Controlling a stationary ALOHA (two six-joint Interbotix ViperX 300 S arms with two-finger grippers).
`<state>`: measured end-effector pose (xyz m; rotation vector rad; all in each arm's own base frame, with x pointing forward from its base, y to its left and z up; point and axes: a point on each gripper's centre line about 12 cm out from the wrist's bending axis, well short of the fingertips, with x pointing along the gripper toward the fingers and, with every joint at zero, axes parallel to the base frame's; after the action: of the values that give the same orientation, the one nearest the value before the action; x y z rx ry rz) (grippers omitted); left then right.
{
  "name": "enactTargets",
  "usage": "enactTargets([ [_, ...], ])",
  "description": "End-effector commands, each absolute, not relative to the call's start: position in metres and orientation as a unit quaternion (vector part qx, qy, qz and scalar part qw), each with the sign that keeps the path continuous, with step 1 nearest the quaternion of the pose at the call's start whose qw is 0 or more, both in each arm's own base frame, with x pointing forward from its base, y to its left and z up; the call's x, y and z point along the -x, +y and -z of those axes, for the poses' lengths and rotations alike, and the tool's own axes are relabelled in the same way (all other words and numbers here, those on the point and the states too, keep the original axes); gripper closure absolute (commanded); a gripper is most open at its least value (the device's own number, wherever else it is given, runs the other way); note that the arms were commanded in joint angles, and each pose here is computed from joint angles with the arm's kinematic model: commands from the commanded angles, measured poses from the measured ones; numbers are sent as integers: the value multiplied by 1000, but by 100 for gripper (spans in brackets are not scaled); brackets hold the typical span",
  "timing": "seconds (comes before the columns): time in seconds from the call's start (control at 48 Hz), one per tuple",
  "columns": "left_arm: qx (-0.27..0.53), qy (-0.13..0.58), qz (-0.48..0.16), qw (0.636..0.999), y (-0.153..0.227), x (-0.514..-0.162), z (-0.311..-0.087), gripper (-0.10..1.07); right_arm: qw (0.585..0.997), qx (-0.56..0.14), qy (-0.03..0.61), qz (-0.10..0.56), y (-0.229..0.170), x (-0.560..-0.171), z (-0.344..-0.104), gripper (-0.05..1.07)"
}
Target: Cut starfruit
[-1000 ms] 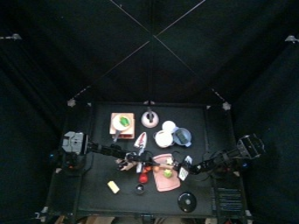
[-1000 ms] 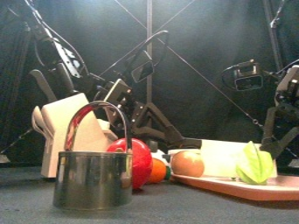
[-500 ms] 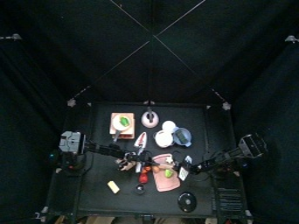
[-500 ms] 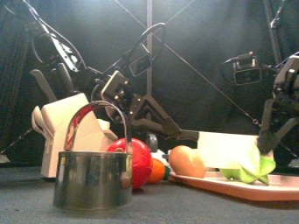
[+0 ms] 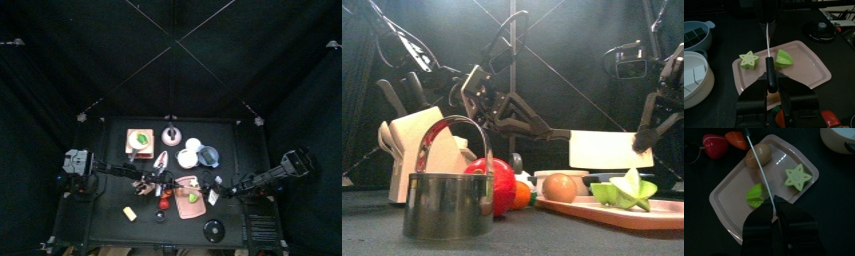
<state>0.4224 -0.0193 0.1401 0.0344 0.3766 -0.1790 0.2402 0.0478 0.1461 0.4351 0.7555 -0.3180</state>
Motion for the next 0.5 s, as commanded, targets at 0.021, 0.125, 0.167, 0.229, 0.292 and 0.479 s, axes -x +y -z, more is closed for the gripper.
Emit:
enactTargets([
  [0.021,-22,165,93,982,-22,-424,-156,49,897,-218,352,155,46,-240,-153,48],
  [0.125,-22,165,93,982,-22,-424,-156,49,898,-218,350,155,46,-240,-154,37],
  [0.167,-22,164,93,982,-22,-424,-158,49,898,-218,350,155,46,-240,-154,33],
  [0.229,-22,164,94,982,-22,-424,-158,49,898,-216,349,155,45,-240,-154,28],
  [0.292,-22,163,94,982,-22,-424,-158,49,898,-216,349,155,45,-240,-154,25],
  [0.479,-22,155,94,983,-22,-423,-165,49,905,-207,341,149,45,-242,-159,24],
])
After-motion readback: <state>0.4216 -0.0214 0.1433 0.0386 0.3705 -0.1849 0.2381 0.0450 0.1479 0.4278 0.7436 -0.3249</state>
